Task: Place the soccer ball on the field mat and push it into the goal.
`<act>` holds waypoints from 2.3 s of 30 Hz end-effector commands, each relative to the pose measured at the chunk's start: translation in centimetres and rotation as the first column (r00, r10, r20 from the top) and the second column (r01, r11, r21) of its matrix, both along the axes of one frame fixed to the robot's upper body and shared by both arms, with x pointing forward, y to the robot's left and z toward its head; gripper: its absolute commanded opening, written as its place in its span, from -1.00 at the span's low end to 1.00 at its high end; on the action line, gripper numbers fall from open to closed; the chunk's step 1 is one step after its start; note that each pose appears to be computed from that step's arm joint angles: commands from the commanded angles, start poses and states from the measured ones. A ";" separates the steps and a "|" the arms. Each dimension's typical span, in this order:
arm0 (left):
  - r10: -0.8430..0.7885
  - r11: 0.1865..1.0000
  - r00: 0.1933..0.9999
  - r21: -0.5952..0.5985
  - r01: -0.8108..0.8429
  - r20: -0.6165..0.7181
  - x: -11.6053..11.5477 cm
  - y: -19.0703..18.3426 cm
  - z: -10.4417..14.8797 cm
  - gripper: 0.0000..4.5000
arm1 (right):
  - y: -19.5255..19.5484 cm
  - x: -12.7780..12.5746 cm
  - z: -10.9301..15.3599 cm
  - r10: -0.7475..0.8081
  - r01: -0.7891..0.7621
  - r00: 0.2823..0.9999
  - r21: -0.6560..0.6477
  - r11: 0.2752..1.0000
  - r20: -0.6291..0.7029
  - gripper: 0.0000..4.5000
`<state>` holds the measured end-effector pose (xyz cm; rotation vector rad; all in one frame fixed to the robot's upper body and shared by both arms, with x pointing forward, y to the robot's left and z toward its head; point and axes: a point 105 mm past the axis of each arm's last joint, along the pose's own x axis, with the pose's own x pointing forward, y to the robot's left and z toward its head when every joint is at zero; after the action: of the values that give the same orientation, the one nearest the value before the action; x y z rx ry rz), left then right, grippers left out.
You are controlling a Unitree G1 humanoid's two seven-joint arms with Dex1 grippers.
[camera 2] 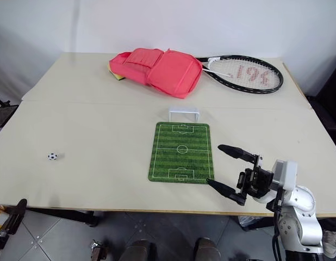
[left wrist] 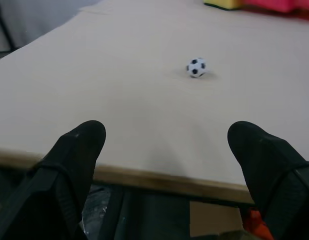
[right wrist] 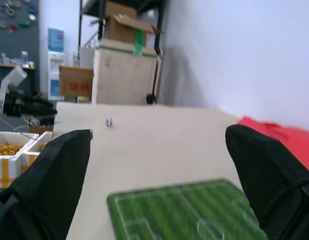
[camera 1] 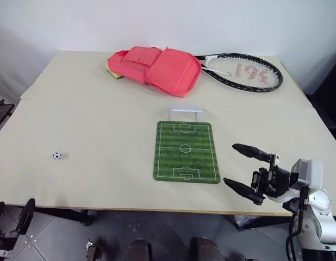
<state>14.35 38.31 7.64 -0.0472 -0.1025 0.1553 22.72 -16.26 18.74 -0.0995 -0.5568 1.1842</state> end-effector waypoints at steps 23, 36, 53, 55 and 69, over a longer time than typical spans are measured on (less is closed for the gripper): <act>-0.079 0.995 0.995 0.056 0.082 -0.061 15.4 -1.1 4.4 0.99 | -1.9 -0.5 -2.7 0.054 -0.058 0.998 -0.123 0.991 -0.041 1.00; -0.117 0.992 0.984 0.023 0.121 -0.132 15.0 -1.9 1.9 -0.04 | -4.2 -1.7 -4.8 0.008 -0.014 0.998 -0.113 0.993 -0.055 1.00; -0.931 0.262 0.319 0.289 0.921 -0.174 16.6 -20.8 8.7 -0.61 | -7.5 -1.9 -3.3 -0.078 0.065 0.996 -0.246 0.967 -0.042 1.00; -0.946 0.142 0.220 0.306 0.941 -0.238 16.5 -23.1 8.2 -0.61 | -8.0 -2.1 -3.2 -0.085 0.070 0.995 -0.268 0.961 -0.047 1.00; -0.924 -0.138 -0.027 0.265 0.954 -0.382 17.4 -35.0 4.2 -0.61 | -10.3 -3.3 -3.0 -0.193 0.143 0.976 -0.374 0.916 -0.098 1.00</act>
<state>31.72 3.65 11.54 0.3829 0.0081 -1.4908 19.73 -27.02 14.80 -0.3517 -0.1656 1.0897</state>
